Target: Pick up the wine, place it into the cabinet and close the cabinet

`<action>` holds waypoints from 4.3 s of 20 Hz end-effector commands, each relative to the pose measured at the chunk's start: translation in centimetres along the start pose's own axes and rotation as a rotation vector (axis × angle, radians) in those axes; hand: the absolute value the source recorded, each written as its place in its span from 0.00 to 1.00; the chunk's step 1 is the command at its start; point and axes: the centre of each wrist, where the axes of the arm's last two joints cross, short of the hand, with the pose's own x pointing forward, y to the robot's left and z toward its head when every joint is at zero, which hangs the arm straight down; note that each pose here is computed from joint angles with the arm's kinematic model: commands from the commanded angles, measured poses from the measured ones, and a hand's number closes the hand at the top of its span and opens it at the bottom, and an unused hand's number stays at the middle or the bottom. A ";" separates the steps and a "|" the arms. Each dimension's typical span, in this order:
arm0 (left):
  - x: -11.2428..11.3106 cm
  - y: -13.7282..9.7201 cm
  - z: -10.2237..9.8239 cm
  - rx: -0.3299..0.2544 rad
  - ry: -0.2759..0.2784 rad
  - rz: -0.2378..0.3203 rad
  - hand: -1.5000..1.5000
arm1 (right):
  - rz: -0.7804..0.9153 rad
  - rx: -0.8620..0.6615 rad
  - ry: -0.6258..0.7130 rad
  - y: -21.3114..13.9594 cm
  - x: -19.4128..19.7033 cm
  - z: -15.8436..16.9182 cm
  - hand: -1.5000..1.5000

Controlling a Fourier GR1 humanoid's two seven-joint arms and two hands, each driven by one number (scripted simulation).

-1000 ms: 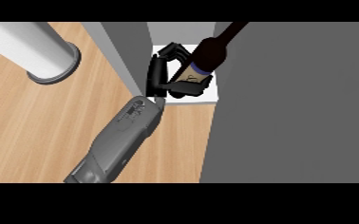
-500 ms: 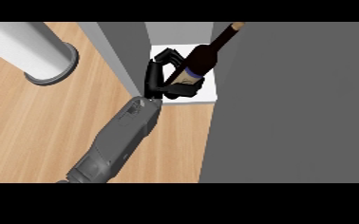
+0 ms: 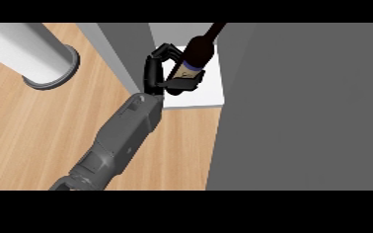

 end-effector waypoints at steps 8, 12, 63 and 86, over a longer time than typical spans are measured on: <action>0.4 0.5 -2.4 0.033 0.050 0.027 1.00 | -0.032 0.051 -0.030 0.3 0.1 1.5 0.00; 0.5 0.5 -2.7 0.061 0.015 -0.077 1.00 | -0.041 0.058 -0.008 0.1 0.3 1.9 0.00; -6.5 5.2 4.6 0.201 0.323 0.102 1.00 | -0.094 0.149 -0.071 1.2 -0.1 -0.2 0.00; -1.6 1.7 -0.9 0.224 0.265 0.094 1.00 | -0.097 0.140 -0.064 0.4 -0.8 -0.7 0.00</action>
